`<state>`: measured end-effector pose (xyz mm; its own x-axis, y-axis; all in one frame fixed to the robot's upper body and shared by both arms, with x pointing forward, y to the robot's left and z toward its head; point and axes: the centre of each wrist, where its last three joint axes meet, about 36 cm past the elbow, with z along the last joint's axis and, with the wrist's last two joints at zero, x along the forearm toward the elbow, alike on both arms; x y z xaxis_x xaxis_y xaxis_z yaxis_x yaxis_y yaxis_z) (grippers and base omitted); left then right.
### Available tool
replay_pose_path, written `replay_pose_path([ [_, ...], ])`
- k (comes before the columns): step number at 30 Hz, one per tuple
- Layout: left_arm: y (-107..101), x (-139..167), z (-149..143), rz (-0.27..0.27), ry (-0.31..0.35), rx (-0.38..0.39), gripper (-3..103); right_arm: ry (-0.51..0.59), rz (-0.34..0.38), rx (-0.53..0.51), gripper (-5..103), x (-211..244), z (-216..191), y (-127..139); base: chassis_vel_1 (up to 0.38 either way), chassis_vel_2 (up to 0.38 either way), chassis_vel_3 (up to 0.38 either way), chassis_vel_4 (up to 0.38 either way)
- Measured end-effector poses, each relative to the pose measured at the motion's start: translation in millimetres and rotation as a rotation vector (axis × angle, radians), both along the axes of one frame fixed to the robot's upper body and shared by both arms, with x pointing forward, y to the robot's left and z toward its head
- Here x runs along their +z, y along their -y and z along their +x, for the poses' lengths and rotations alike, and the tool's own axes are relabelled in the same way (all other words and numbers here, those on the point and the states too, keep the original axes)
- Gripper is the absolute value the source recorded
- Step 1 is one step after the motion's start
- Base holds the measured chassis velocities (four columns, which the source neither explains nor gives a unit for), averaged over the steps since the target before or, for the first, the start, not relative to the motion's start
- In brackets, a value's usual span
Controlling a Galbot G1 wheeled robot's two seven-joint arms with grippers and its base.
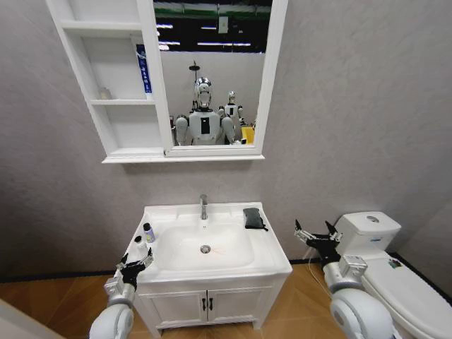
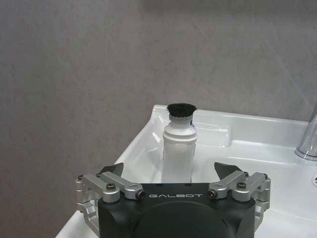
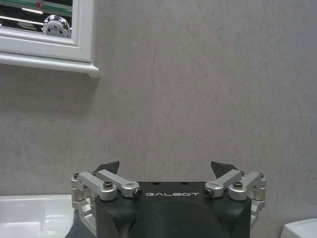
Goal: Move facial cleanser and shampoo from washbasin to cabinet, then wipe washbasin with towel.
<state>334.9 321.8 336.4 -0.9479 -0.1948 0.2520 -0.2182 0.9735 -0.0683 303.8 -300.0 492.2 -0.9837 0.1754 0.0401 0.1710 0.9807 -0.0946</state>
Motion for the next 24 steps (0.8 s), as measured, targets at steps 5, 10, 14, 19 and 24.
replay_pose_path([
  [5,-0.8,-4.7,16.3,0.001,0.003,0.001,100,0.001,-0.014,0.001,100,-2.1,0.3,2.9,0.000,0.000,0.000,0.000],
  [10,4.1,-4.3,31.3,-0.005,0.013,-0.007,102,0.002,-0.034,0.008,100,1.3,-0.4,6.0,0.000,0.000,0.000,0.000],
  [14,7.4,-4.4,36.7,0.001,0.016,-0.002,87,0.000,-0.051,0.021,100,3.1,0.3,8.1,0.000,0.000,0.000,0.000],
  [19,7.2,-3.8,35.3,0.005,0.017,0.003,70,0.004,-0.058,0.024,100,4.0,3.4,10.2,0.000,0.000,0.000,0.000],
  [24,2.8,-2.6,33.4,0.014,0.021,0.011,49,0.010,-0.047,0.019,100,1.1,5.3,8.5,0.000,0.000,0.000,0.000],
])
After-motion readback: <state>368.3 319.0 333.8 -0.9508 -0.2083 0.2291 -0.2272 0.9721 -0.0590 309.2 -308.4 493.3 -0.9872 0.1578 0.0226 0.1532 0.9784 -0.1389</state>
